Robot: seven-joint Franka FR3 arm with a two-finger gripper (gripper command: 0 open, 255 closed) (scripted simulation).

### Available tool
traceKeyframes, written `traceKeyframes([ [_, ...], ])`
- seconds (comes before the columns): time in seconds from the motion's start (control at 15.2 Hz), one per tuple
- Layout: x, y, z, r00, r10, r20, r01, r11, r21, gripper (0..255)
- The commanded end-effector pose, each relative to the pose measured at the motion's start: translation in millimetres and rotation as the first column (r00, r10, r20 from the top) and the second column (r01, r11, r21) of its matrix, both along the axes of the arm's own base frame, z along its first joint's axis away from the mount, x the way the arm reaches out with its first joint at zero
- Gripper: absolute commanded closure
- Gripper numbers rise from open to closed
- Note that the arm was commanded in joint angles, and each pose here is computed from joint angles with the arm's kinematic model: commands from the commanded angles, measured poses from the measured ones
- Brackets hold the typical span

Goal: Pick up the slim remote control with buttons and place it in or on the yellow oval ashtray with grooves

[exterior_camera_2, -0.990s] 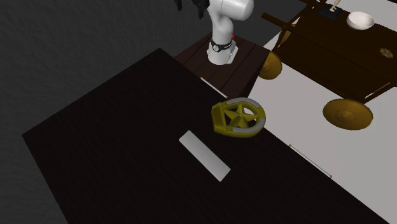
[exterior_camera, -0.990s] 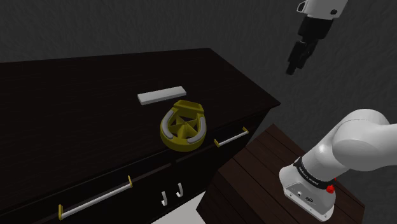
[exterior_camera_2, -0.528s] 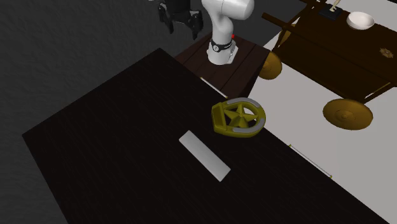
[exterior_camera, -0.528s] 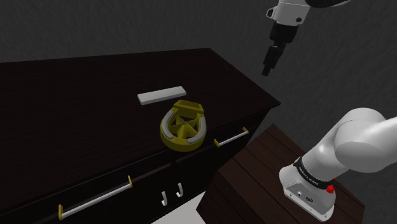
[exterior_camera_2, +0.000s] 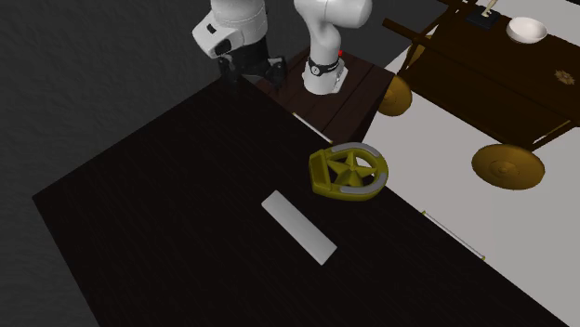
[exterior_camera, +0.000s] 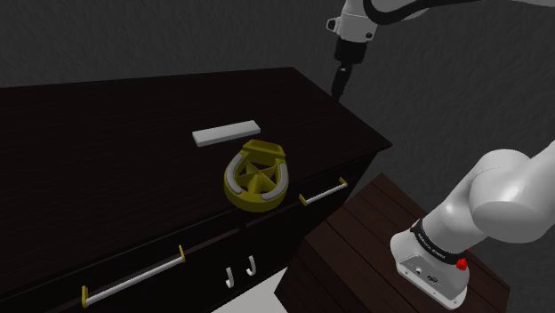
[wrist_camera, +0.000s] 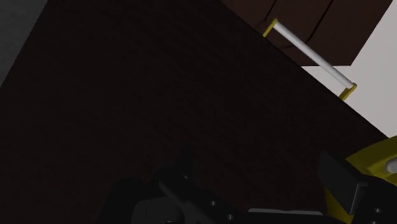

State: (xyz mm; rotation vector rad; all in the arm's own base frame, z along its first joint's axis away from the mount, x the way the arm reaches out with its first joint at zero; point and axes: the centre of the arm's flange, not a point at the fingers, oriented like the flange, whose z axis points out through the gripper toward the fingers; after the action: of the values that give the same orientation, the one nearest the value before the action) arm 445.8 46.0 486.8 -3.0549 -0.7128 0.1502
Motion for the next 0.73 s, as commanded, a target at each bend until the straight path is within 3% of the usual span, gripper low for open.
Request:
traceKeyframes([
  [0.0,18.7,14.2,-12.2,0.998,0.061,0.006,-0.061,0.998,0.005,0],
  [0.33,63.8,52.6,-36.8,0.979,0.205,0.02,-0.205,0.979,0.016,0],
  [0.66,103.1,97.4,-60.4,0.938,0.345,0.035,-0.346,0.938,0.025,0],
])
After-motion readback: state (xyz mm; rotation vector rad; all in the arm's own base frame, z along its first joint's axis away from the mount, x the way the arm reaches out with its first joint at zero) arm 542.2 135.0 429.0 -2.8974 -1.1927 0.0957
